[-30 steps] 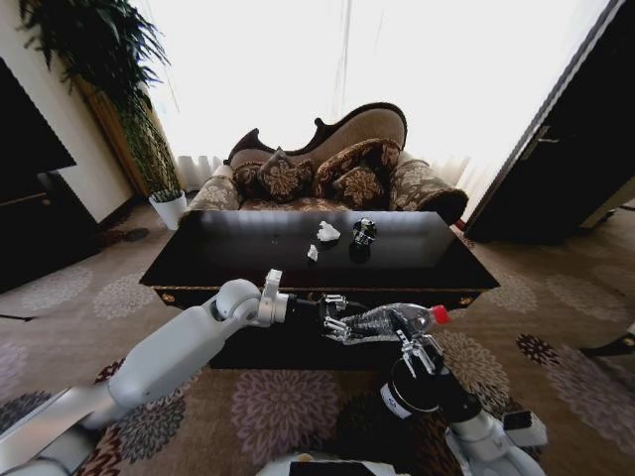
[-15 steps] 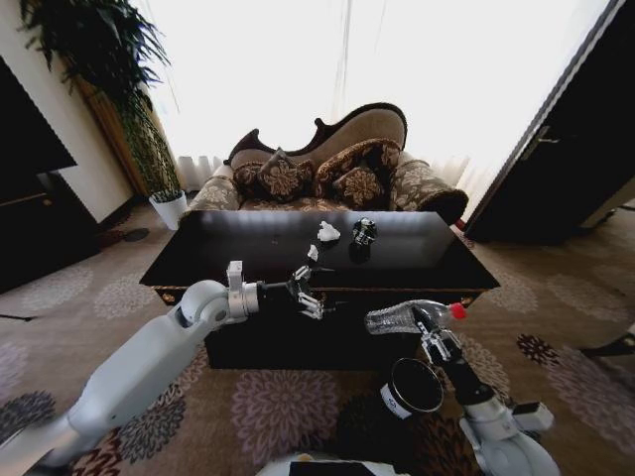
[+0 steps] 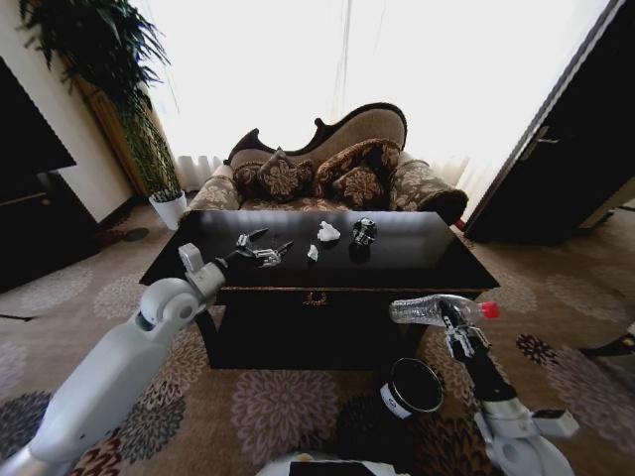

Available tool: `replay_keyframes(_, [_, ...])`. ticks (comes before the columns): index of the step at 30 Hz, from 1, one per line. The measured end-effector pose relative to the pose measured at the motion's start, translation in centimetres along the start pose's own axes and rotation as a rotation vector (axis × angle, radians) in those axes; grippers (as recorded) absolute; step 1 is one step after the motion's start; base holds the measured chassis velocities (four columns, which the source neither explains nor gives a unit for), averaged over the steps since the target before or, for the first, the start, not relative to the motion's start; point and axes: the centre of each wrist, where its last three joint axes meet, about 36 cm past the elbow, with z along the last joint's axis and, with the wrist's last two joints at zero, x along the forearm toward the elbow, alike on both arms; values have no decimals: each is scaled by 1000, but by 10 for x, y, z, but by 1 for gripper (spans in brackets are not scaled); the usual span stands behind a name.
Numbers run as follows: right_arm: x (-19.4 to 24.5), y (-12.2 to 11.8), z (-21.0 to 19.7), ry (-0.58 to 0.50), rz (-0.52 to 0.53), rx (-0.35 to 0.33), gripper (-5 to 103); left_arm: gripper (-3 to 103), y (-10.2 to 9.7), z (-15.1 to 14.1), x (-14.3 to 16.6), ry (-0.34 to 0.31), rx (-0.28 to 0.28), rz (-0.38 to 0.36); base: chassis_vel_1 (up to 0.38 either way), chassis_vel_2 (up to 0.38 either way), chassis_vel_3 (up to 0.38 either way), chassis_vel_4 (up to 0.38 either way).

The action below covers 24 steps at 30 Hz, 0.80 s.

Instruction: Move to the front of the table and place the trash on the table into the trash bin.

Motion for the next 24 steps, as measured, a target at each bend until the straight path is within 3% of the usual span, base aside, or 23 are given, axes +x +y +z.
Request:
replay_keyframes(2, [0,-7,3,34,-22,36,25,100,5,0,20,-11,-7,-44,0,0,0,0])
replay_keyframes(4, [3,-23,11,126,-60,112,25,100,9,-2,50,-27,-23,-118,0,0,0,0])
replay_keyframes(5, [3,-23,11,126,-60,112,25,100,9,-2,50,-27,-23,-118,0,0,0,0])
replay_keyframes(9, [19,-53,26,227,-76,277,25,100,8,-6,66,-55,-36,-163,0,0,0,0])
replay_keyframes(11, [20,-56,28,232,-70,290,25,100,8,-6,67,-58,-36,-165,0,0,0,0])
replay_keyframes(12, [22,-68,38,243,-38,335,25,100,5,-8,71,-70,-40,-173,0,0,0,0])
replay_keyframes(14, [23,-72,40,246,-31,347,25,100,5,-8,72,-73,-42,-177,0,0,0,0])
replay_keyframes(18, [37,-102,58,284,-2,430,25,100,4,-12,83,-75,-55,-201,0,0,0,0])
replay_keyframes(24, [55,-125,73,339,52,445,25,100,4,-15,91,-71,-63,-214,0,0,0,0])
